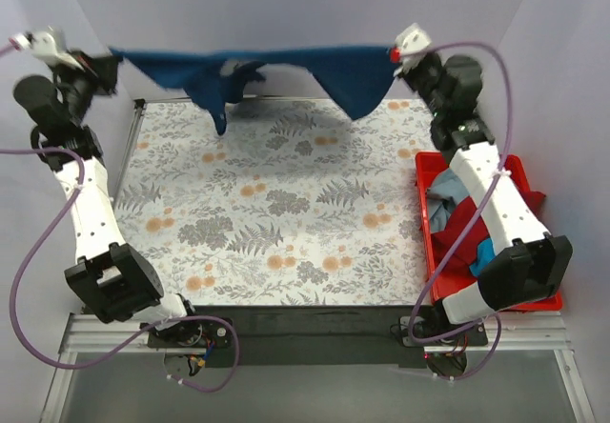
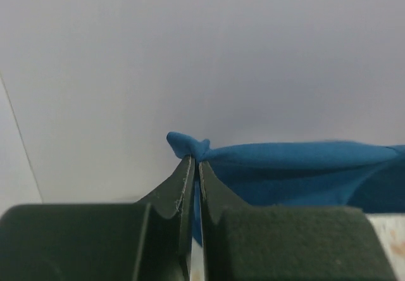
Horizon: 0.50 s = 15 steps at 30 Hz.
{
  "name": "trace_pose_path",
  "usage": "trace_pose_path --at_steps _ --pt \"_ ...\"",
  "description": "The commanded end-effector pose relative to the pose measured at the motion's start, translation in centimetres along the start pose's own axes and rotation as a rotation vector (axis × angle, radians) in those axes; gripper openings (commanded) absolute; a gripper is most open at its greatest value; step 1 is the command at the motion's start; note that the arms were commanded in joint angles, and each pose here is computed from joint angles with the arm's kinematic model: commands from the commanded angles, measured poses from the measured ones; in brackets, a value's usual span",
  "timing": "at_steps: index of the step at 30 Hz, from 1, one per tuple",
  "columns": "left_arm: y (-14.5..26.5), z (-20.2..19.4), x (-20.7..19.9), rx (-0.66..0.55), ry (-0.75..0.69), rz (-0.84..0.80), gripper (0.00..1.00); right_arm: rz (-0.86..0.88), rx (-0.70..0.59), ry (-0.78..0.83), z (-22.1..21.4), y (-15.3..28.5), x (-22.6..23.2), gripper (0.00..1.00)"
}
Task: Fold and stack the t-shirts
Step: Flatten the tshirt out
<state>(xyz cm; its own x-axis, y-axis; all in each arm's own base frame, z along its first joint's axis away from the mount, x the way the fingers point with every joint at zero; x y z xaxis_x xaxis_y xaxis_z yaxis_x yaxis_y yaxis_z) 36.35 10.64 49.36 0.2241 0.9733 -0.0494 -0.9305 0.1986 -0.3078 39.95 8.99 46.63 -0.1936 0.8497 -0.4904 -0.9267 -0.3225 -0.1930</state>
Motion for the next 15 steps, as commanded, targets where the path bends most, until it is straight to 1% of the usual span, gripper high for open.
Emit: trace_pose_path --at_steps 1,2,3,4,5,6,7,9,11,12,13,14,15 --pt "4.0 -6.8 0.5 0.189 -0.133 -0.062 0.0 0.193 0.04 0.107 -4.2 2.4 3.4 0.01" --pt "5.3 -6.8 -0.3 0.214 -0.175 -0.068 0.0 0.255 0.102 0.107 -7.2 3.5 5.3 0.01" --pt "7.0 -10.0 -0.4 0.335 -0.116 -0.062 0.0 0.287 0.106 0.125 -7.4 4.7 5.7 0.01" --pt "7.9 -10.9 -0.8 0.377 -0.123 -0.072 0.0 0.331 0.128 0.137 -8.7 5.4 6.7 0.01" --pt "8.8 -11.9 -0.9 0.416 -0.177 -0.094 0.0 0.354 0.146 0.159 -9.6 6.0 7.3 0.01" --pt "9.9 -12.7 -1.4 0.463 -0.166 -0.093 0.0 0.407 0.202 0.162 -11.8 7.0 8.6 0.01" --pt "10.9 -14.5 -1.5 0.51 -0.162 -0.094 0.0 0.435 0.215 0.175 -12.5 7.5 9.2 0.01" --pt "12.2 -16.2 -1.3 0.586 -0.185 -0.088 0.0 0.479 0.272 0.198 -14.7 8.4 10.4 0.01" --pt "12.8 -17.2 -1.0 0.655 -0.186 -0.096 0.0 0.54 0.34 0.189 -16.1 9.3 11.3 0.01" --pt "13.9 -18.0 -1.3 0.742 -0.204 -0.143 0.0 0.58 0.364 0.193 -16.6 9.7 11.7 0.01" --pt "14.2 -18.3 -1.2 0.786 -0.206 -0.168 0.0 0.656 0.425 0.177 -17.5 11.1 12.6 0.01" --pt "15.7 -19.2 -1.9 0.879 -0.168 -0.211 0.0 0.692 0.448 0.176 -18.0 11.8 13.0 0.01" --pt "16.6 -19.7 -2.1 0.928 -0.182 -0.242 0.0 0.715 0.454 0.195 -18.1 12.5 13.1 0.01"
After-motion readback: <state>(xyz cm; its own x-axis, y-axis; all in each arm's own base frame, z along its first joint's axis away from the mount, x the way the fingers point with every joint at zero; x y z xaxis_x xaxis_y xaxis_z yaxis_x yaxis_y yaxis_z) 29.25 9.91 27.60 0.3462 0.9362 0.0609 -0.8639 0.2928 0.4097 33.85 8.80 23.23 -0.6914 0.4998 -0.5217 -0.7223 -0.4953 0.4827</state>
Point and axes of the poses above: each gripper's point midway between its finger pads, its own y axis back along the fingers, its own x axis along the line the jaws close on, z = x × y, the point moved 8 cm from there along y, back along the fingers, and after that the axes turned 5 degrees about -y, right-handed, at the moved point
